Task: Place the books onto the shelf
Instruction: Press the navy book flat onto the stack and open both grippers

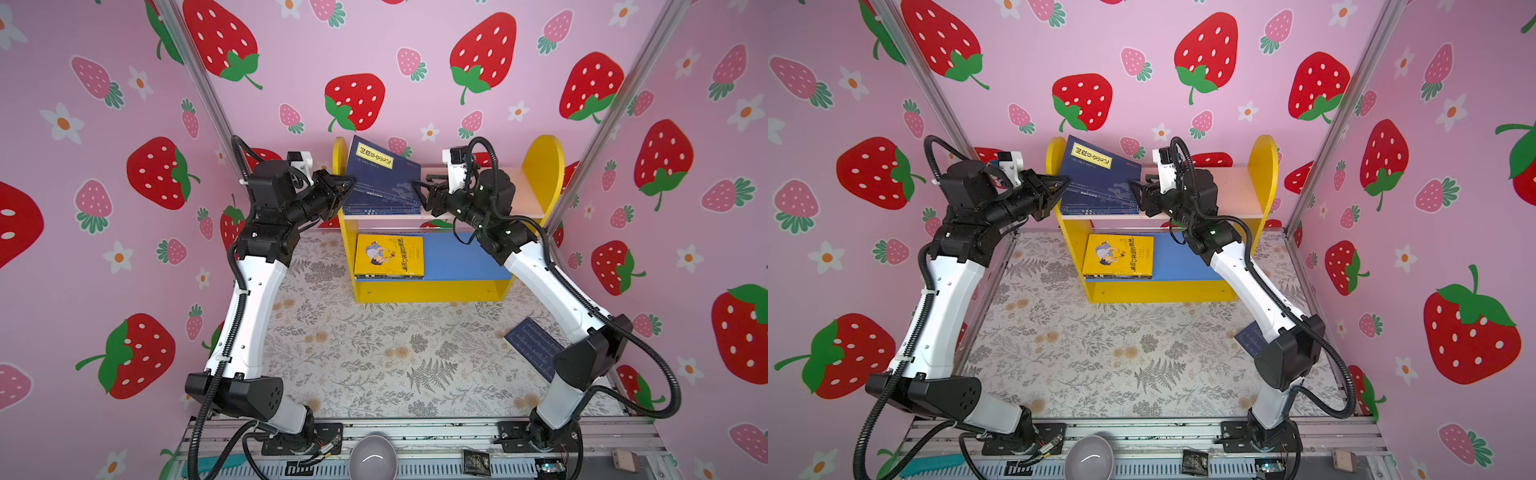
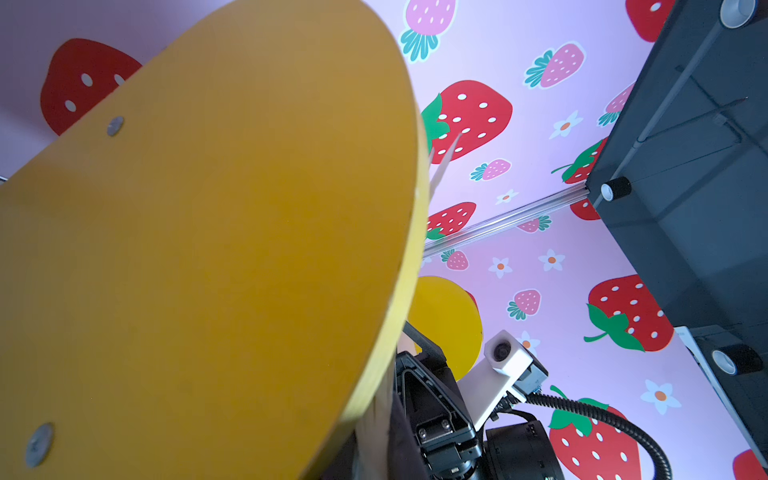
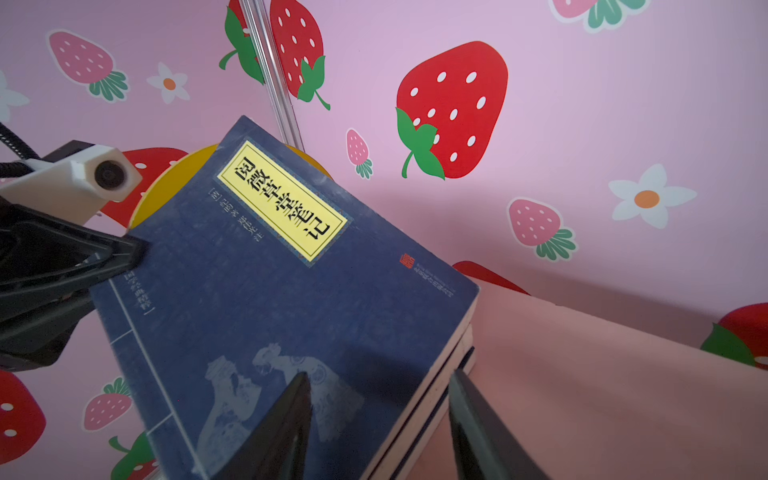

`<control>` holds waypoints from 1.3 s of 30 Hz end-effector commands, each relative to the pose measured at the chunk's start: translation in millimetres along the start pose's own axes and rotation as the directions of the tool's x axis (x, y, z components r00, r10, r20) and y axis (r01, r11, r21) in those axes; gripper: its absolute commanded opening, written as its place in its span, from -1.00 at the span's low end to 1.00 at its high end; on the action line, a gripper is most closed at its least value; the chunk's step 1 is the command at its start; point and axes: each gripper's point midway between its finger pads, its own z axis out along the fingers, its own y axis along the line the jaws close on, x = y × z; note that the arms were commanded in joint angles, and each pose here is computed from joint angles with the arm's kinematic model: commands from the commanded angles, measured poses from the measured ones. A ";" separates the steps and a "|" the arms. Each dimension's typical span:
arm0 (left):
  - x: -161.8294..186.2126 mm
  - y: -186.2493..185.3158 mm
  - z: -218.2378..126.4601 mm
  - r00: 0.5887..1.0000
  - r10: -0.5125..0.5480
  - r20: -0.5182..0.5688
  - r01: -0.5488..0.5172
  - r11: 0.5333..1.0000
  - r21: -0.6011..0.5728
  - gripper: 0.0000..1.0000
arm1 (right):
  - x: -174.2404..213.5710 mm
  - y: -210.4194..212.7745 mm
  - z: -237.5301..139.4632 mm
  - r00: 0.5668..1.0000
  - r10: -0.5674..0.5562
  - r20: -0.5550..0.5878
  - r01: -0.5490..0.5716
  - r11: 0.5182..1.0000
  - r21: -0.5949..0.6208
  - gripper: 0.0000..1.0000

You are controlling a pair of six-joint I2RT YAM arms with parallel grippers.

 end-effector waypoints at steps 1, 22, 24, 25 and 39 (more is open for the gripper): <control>-5.6 -25.7 -11.6 0.999 0.037 0.023 -0.039 0.997 0.070 -1.00 | -15.6 3.4 -2.3 0.999 -0.029 0.031 0.029 1.000 -0.006 0.09; -2.8 -3.3 -8.2 0.999 0.039 0.032 -0.039 0.999 0.013 -1.00 | 25.1 7.9 18.2 0.990 -0.100 -0.101 0.101 0.995 0.005 0.05; -2.3 -3.0 -8.0 0.999 0.042 0.030 -0.043 0.999 0.013 -1.00 | 30.8 5.8 18.9 0.987 -0.102 -0.120 0.105 0.994 0.017 0.05; -2.4 -2.7 -8.3 0.999 0.043 0.031 -0.043 0.999 0.012 -1.00 | 34.7 3.9 19.4 0.986 -0.104 -0.132 0.108 0.994 0.023 0.05; -10.2 -2.9 -20.9 0.992 0.099 0.080 -0.096 0.994 -0.046 0.05 | 63.3 -2.9 18.2 0.971 -0.112 -0.213 0.126 0.991 0.053 -0.02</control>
